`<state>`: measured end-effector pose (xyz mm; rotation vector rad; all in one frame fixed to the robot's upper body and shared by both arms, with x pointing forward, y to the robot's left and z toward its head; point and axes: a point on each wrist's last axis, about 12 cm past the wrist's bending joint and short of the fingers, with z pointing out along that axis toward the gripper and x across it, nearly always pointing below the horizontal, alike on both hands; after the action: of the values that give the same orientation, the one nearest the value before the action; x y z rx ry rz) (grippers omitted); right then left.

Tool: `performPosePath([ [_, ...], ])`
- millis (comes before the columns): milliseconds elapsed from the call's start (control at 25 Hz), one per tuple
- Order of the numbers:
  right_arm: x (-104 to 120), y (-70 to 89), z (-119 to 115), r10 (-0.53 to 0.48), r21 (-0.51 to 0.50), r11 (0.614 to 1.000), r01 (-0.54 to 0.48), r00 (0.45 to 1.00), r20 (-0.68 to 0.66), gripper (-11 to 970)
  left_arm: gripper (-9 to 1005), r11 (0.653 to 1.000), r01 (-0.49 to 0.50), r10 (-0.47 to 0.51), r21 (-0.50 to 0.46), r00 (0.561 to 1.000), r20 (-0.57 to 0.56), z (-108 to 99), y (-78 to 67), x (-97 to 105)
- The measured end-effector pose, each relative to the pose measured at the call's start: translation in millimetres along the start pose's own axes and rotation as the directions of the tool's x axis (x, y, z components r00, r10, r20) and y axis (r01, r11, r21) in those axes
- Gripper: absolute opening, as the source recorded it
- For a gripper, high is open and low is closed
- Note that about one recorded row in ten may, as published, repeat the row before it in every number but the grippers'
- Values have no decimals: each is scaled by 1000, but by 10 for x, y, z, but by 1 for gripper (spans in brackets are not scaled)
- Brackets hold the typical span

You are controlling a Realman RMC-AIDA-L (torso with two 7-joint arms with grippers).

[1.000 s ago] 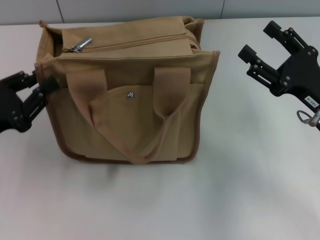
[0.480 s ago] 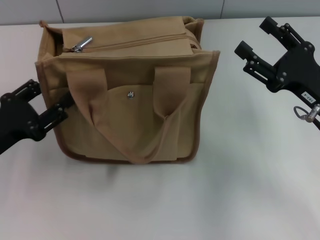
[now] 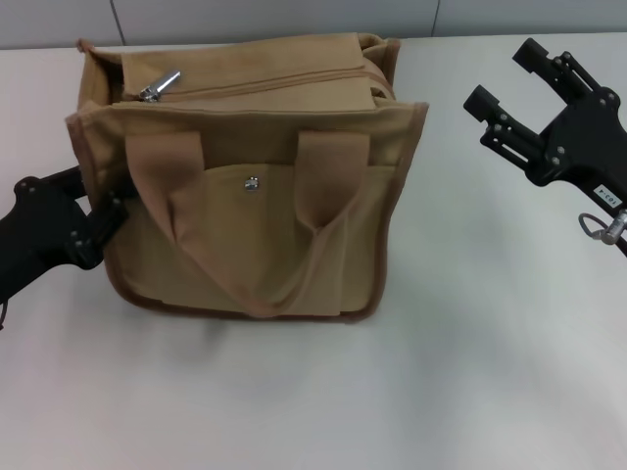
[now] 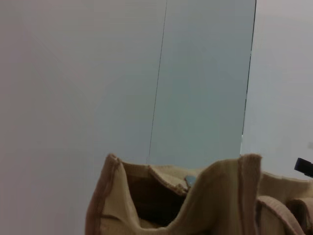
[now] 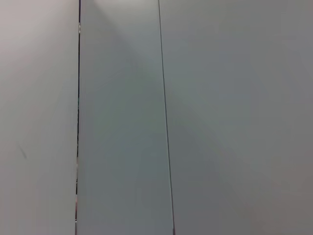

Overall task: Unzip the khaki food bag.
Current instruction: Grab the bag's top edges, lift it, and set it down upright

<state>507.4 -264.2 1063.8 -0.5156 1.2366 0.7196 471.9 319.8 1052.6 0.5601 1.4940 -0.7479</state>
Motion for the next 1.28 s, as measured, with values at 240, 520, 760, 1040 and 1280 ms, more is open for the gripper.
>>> performPosePath([
  [240,10,16,-5,5,1,1000,-5,1000,1,807,85,1000,6,-6,-2,1000,8,15,-4,6],
  [520,8,23,-5,7,-2,1000,-7,1000,5,807,84,1000,-21,20,23,1000,24,31,-24,-19],
  [760,21,41,-14,17,1,1000,-17,1000,5,807,83,997,-76,75,12,995,59,67,50,-118],
  [1040,39,68,-8,37,6,999,-37,999,10,807,82,975,-213,220,-70,966,132,191,412,-560],
  [1280,52,110,89,71,1,997,-72,997,33,807,82,943,-332,326,-8,923,205,551,443,-919],
])
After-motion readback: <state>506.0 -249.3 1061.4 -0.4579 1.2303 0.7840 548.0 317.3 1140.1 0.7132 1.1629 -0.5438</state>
